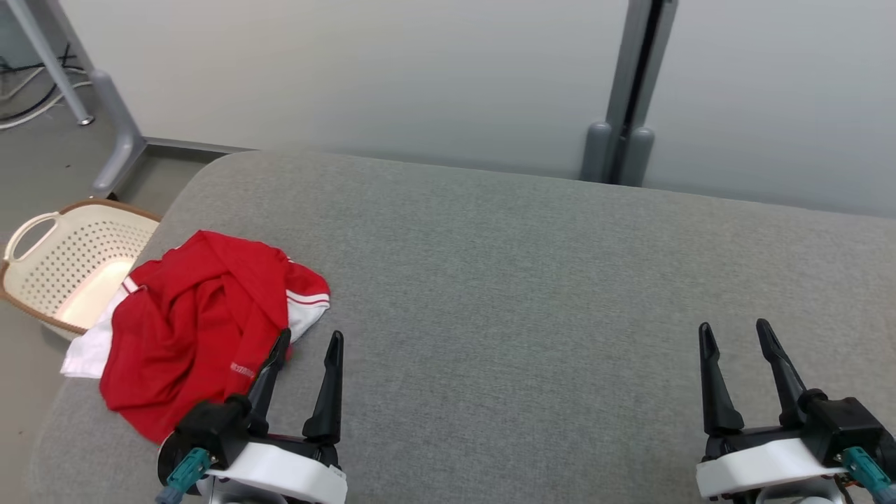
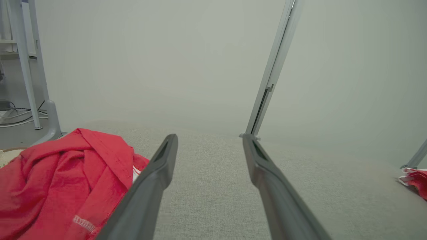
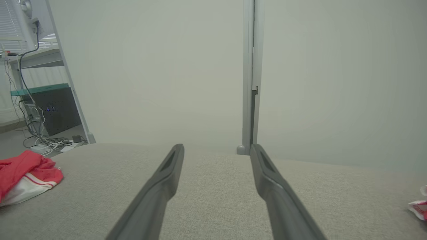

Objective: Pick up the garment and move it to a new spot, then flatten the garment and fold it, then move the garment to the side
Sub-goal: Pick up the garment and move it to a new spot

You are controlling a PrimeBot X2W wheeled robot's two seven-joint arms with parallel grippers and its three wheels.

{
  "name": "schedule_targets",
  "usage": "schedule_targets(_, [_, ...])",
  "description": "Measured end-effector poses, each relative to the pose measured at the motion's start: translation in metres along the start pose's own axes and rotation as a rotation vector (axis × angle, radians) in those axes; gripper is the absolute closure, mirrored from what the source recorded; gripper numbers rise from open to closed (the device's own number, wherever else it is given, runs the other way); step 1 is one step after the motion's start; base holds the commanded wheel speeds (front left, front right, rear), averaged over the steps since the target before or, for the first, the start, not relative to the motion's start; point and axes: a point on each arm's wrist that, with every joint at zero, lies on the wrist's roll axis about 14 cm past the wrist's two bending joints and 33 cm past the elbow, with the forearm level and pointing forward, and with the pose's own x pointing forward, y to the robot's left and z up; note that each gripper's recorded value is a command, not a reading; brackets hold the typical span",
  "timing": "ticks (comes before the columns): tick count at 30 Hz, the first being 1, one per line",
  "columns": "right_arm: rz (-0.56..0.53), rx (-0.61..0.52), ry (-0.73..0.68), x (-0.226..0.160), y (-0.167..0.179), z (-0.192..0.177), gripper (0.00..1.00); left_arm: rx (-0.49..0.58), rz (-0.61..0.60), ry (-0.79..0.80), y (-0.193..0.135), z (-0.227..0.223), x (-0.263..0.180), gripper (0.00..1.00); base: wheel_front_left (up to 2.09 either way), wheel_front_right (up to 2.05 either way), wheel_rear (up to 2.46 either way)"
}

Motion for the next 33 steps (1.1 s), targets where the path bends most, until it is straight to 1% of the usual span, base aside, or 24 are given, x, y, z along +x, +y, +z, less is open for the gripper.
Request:
schedule_targets(7, [0.134, 0.027, 0.015, 0.017, 0.045, -0.006, 0.00, 0.015, 0.103, -0.045, 0.031, 0.016, -0.019, 0.00, 0.00, 0.00, 0.00])
schedule_targets(8, [0.178, 0.033, 0.021, 0.022, 0.060, -0.009, 0.00, 0.020, 0.139, -0.057, 0.041, 0.020, -0.026, 0.00, 0.00, 0.00, 0.00])
schedule_targets(11, [0.248, 0.043, 0.031, 0.027, 0.084, -0.012, 0.00, 0.029, 0.199, -0.077, 0.057, 0.027, -0.040, 0.00, 0.00, 0.00, 0.00])
schedule_targets(15, [0.372, 0.053, 0.036, 0.035, 0.126, -0.015, 0.00, 0.047, 0.303, -0.119, 0.085, 0.042, -0.058, 0.00, 0.00, 0.00, 0.00])
schedule_targets(18, [0.426, 0.062, 0.038, 0.044, 0.144, -0.017, 0.00, 0.052, 0.358, -0.128, 0.097, 0.046, -0.064, 0.00, 0.00, 0.00, 0.00])
schedule_targets(24, [0.499, 0.071, 0.056, 0.051, 0.168, -0.024, 0.00, 0.060, 0.426, -0.133, 0.111, 0.049, -0.074, 0.00, 0.00, 0.00, 0.00])
schedule_targets(29, [0.514, 0.072, 0.061, 0.054, 0.173, -0.026, 0.00, 0.057, 0.443, -0.134, 0.114, 0.050, -0.077, 0.00, 0.00, 0.00, 0.00])
schedule_targets(33, [0.506, 0.071, 0.065, 0.054, 0.170, -0.027, 0.00, 0.056, 0.444, -0.137, 0.113, 0.050, -0.077, 0.00, 0.00, 0.00, 0.00])
